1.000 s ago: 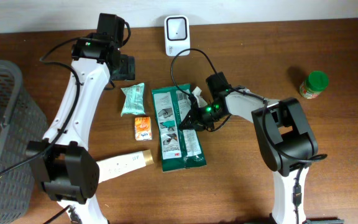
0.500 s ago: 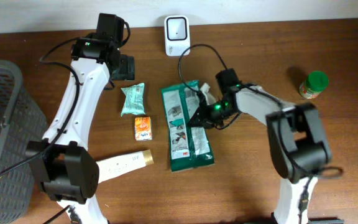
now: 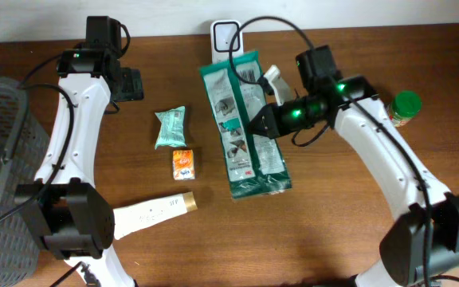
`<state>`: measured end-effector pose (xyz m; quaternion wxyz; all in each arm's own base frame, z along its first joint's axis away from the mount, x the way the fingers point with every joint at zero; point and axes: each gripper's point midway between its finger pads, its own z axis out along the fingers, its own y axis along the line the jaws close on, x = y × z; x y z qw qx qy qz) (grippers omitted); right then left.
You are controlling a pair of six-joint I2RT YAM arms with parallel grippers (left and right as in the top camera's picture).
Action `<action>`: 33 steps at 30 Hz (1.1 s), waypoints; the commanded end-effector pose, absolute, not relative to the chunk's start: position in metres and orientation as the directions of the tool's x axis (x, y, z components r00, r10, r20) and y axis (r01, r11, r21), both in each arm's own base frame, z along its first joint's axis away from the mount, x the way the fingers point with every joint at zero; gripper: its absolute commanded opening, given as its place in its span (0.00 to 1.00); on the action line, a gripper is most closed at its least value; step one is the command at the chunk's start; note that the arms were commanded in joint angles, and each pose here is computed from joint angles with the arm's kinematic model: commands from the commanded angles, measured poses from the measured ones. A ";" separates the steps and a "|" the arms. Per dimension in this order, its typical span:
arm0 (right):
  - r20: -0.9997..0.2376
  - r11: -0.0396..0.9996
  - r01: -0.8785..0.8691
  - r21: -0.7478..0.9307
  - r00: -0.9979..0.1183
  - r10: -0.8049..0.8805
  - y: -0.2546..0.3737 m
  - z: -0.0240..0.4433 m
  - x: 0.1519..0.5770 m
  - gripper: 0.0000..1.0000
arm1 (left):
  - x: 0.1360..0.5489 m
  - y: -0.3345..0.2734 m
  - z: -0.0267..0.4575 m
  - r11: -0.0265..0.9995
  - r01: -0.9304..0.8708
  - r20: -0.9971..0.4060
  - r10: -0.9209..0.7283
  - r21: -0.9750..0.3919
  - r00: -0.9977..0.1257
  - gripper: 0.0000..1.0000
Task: Scan the item barcode
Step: 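Lift the wipes pack with the right gripper toward the scanner, then hold the wipes pack barcode in front of the scanner window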
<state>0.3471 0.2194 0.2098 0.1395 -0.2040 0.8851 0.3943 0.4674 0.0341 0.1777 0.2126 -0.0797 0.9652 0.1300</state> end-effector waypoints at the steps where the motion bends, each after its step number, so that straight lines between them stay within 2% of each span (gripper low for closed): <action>1: -0.532 0.537 -0.607 0.585 -0.788 -0.310 0.221 0.260 0.340 0.04 | 0.468 0.036 0.189 0.952 -0.217 -0.455 -0.098 0.217 -0.885 0.99; 4: -0.565 0.522 -0.639 0.565 -0.761 -0.320 0.227 0.281 0.337 0.04 | 0.468 0.036 0.189 0.952 -0.217 -0.455 -0.098 0.217 -0.885 0.99; 13: -0.579 0.485 -0.651 0.584 -0.753 -0.313 0.243 0.300 0.330 0.04 | 0.468 0.036 0.189 0.952 -0.217 -0.455 -0.098 0.217 -0.885 0.99; 16: -0.592 0.547 -0.652 0.525 -0.742 -0.315 0.236 0.295 0.342 0.04 | 0.468 0.036 0.189 0.952 -0.217 -0.455 -0.098 0.217 -0.885 0.99; 18: -0.617 0.774 -0.565 0.285 -0.726 -0.303 0.208 0.277 0.384 0.04 | 0.468 0.036 0.189 0.952 -0.217 -0.455 -0.098 0.217 -0.885 0.99; 19: -0.634 0.851 -0.505 0.142 -0.707 -0.313 0.193 0.272 0.403 0.04 | 0.468 0.036 0.189 0.952 -0.217 -0.455 -0.098 0.217 -0.885 0.99; 20: -0.643 0.913 -0.406 -0.042 -0.688 -0.335 0.175 0.265 0.426 0.04 | 0.468 0.036 0.189 0.952 -0.217 -0.455 -0.098 0.217 -0.885 0.99; 22: -0.637 0.933 -0.286 -0.218 -0.682 -0.358 0.157 0.257 0.447 0.04 | 0.468 0.036 0.189 0.952 -0.217 -0.455 -0.098 0.217 -0.885 0.99; 25: -0.604 0.854 -0.072 -0.515 -0.677 -0.421 0.126 0.242 0.485 0.04 | 0.468 0.036 0.189 0.952 -0.217 -0.455 -0.098 0.217 -0.885 0.99; 26: -0.610 0.774 0.060 -0.630 -0.656 -0.445 0.112 0.243 0.510 0.04 | 0.468 0.036 0.189 0.952 -0.217 -0.455 -0.098 0.217 -0.885 0.99; 28: -0.605 0.657 0.191 -0.729 -0.630 -0.488 0.104 0.249 0.533 0.04 | 0.468 0.036 0.189 0.952 -0.217 -0.455 -0.098 0.217 -0.885 0.99; 30: -0.530 0.527 0.208 -0.824 -0.610 -0.589 0.113 0.237 0.564 0.04 | 0.468 0.036 0.189 0.952 -0.217 -0.455 -0.098 0.217 -0.885 0.99; 33: -0.466 0.431 0.207 -0.878 -0.572 -0.675 0.137 0.216 0.587 0.04 | 0.468 0.036 0.189 0.952 -0.217 -0.455 -0.098 0.217 -0.885 0.99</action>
